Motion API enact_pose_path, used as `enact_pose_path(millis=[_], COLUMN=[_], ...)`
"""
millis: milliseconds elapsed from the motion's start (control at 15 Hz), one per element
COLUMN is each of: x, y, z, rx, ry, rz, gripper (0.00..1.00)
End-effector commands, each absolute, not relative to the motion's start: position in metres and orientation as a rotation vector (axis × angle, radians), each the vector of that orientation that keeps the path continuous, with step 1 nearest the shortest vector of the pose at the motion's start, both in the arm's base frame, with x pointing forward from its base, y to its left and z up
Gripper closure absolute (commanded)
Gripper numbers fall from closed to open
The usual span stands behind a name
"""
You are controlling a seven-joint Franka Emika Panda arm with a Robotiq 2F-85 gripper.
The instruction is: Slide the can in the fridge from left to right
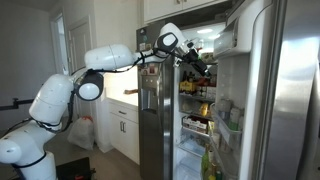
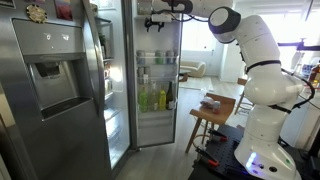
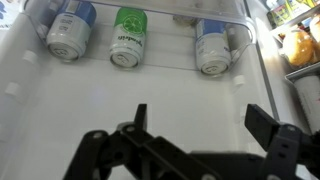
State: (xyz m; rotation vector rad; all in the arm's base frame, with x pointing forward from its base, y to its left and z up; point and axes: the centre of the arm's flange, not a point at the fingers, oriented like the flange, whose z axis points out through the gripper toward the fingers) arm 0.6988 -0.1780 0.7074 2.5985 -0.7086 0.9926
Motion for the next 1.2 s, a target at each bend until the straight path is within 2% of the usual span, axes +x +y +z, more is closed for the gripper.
enact_pose_path(millis=[0, 333, 400, 600, 1133], x=[0.686, 0.677, 0.711, 0.705, 0.704], y=[-0.118, -0.023, -0.049, -0.021, -0.029], z=[0.701, 0.693, 0.703, 0.704, 0.703], rx=[2.635, 2.683, 2.707, 2.709, 2.700], ry=[-0.608, -0.477, -0.488, -0.462, -0.472], rz=[1.021, 1.050, 1.041, 1.039, 1.033], gripper=[0.00, 0.00, 0.00, 0.00, 0.00])
